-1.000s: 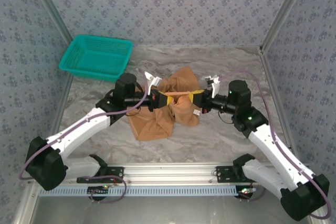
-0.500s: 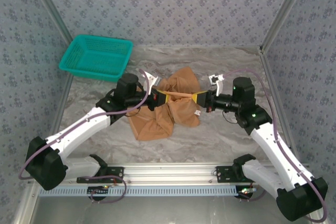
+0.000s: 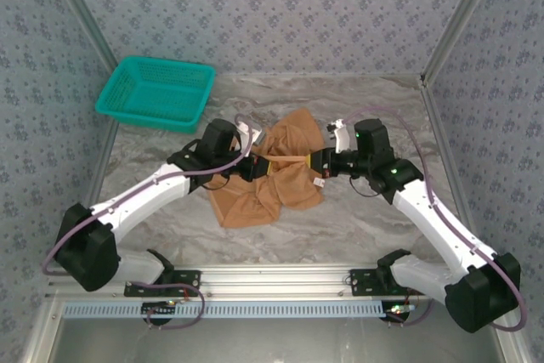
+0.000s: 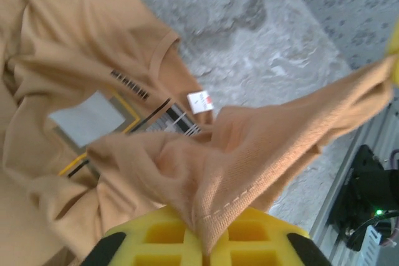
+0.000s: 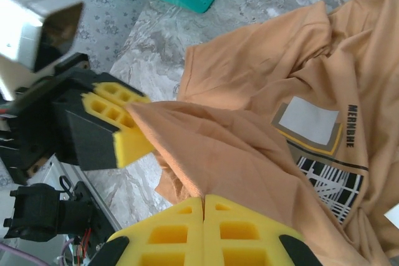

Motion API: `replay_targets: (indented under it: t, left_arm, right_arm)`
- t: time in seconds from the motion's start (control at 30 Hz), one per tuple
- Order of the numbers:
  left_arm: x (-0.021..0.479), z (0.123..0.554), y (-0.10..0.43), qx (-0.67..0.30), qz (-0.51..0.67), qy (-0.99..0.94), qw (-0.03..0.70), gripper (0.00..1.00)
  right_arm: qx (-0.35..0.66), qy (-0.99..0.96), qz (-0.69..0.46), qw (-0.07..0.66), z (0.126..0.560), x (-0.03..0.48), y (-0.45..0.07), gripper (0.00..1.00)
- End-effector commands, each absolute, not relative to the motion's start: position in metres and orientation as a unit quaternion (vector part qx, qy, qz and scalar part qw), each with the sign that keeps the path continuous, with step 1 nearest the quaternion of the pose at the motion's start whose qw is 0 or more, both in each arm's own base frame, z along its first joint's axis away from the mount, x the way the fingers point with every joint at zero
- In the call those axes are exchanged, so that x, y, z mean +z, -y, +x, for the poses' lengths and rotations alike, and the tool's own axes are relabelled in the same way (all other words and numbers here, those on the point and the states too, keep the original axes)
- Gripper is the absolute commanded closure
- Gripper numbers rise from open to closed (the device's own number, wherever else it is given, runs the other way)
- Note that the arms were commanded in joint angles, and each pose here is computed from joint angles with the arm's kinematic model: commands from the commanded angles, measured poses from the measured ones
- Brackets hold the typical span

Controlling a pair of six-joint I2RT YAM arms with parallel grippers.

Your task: Fold the inside-out t-shirt

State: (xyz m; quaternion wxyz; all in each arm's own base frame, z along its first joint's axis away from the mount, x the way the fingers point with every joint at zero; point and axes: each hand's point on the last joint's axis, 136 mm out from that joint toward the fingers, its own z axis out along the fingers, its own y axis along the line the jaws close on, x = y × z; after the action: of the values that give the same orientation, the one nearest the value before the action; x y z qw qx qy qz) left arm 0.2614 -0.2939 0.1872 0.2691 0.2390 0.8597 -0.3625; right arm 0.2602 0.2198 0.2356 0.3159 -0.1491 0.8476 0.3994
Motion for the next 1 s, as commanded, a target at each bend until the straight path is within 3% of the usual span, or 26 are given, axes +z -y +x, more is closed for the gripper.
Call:
replay_targets:
  t: [0.0, 0.1, 0.3, 0.4, 0.53, 0.8, 0.97]
  left_arm:
    - [0.178, 0.266, 0.281, -0.332, 0.220, -0.881, 0.257, 0.75]
    - [0.189, 0.266, 0.280, -0.337, 0.226, -0.870, 0.280, 0.60]
    - [0.214, 0.257, 0.279, -0.341, 0.259, -0.834, 0.347, 0.40]
    - [0.226, 0.252, 0.288, -0.310, 0.306, -0.808, 0.398, 0.25]
    - [0.237, 0.258, 0.296, -0.250, 0.362, -0.771, 0.461, 0.11]
    - [0.249, 0.260, 0.332, -0.208, 0.476, -0.682, 0.515, 0.04]
    - [0.249, 0.255, 0.357, -0.223, 0.527, -0.654, 0.494, 0.06]
  right_arm:
    - [0.405, -0.843, -0.148, 0.320, 0.266, 0.238, -0.227, 1.00]
    - [0.408, -0.845, -0.148, 0.313, 0.267, 0.235, -0.231, 1.00]
    - [0.410, -0.845, -0.145, 0.310, 0.267, 0.238, -0.233, 1.00]
    - [0.417, -0.844, -0.148, 0.303, 0.264, 0.242, -0.234, 1.00]
    - [0.427, -0.841, -0.147, 0.298, 0.259, 0.250, -0.231, 1.00]
    - [0.472, -0.823, -0.136, 0.286, 0.255, 0.266, -0.227, 1.00]
    - [0.487, -0.814, -0.137, 0.285, 0.255, 0.270, -0.229, 1.00]
